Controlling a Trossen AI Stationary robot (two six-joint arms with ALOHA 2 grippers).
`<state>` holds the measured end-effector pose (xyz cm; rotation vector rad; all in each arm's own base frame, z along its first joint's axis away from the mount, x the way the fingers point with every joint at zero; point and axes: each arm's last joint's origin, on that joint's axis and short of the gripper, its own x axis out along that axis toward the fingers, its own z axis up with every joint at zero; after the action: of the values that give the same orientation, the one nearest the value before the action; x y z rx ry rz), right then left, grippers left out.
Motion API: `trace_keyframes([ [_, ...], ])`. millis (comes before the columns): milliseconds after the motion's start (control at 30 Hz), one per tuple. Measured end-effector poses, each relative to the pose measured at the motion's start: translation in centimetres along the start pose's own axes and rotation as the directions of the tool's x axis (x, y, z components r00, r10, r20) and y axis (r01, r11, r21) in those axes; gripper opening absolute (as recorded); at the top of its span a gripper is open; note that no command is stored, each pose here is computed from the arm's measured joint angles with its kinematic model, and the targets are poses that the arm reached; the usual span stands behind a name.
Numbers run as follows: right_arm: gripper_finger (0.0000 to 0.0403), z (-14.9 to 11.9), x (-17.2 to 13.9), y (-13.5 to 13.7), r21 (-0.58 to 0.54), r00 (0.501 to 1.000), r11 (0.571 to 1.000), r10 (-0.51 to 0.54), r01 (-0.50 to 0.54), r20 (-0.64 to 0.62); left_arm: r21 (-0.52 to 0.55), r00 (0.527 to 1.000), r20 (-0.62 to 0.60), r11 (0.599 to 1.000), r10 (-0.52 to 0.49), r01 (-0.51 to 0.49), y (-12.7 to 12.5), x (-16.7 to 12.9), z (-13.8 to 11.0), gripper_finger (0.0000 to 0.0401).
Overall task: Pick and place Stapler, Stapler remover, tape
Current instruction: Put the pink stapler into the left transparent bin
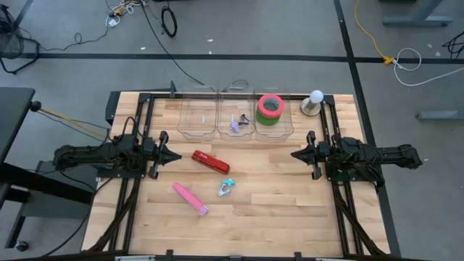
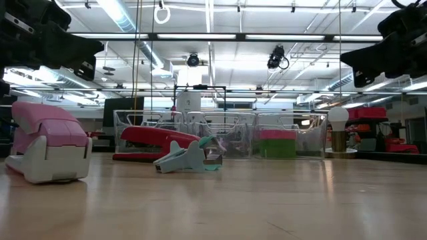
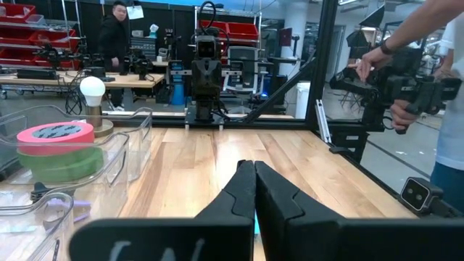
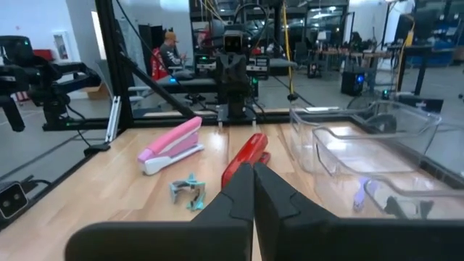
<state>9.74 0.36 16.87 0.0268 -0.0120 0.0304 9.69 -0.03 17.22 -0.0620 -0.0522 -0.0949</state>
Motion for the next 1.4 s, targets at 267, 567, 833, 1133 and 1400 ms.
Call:
trace_keyframes([
  [267, 0.0002, 0.07, -0.05, 0.00, -0.070, 1.000, 0.998, 0.000, 0.001, 0.009, 0.000, 1.000, 0.000, 1.000, 0.000, 0.000, 0.00, 0.00, 0.00, 0.0003],
  [567, 0.0002, 0.10, -0.07, 0.00, -0.061, 1.000, 0.998, 0.001, 0.000, 0.013, 0.000, 1.000, 0.000, 1.000, 0.000, 0.000, 0.00, 0.00, 0.00, 0.0003],
  [833, 0.0002, 0.10, -0.07, 0.00, -0.061, 1.000, 0.998, 0.001, 0.000, 0.013, 0.000, 1.000, 0.000, 1.000, 0.000, 0.000, 0.00, 0.00, 0.00, 0.0003],
  [1133, 0.0015, 0.10, -0.07, 0.00, -0.065, 1.000, 0.998, 0.000, 0.001, 0.013, 0.000, 1.000, 0.000, 1.000, 0.000, 0.000, 0.00, 0.00, 0.00, 0.0003],
  [1400, 0.0018, 0.10, -0.07, 0.00, -0.065, 1.000, 0.998, 0.000, 0.001, 0.013, 0.000, 1.000, 0.000, 1.000, 0.000, 0.000, 0.00, 0.00, 0.00, 0.0003],
])
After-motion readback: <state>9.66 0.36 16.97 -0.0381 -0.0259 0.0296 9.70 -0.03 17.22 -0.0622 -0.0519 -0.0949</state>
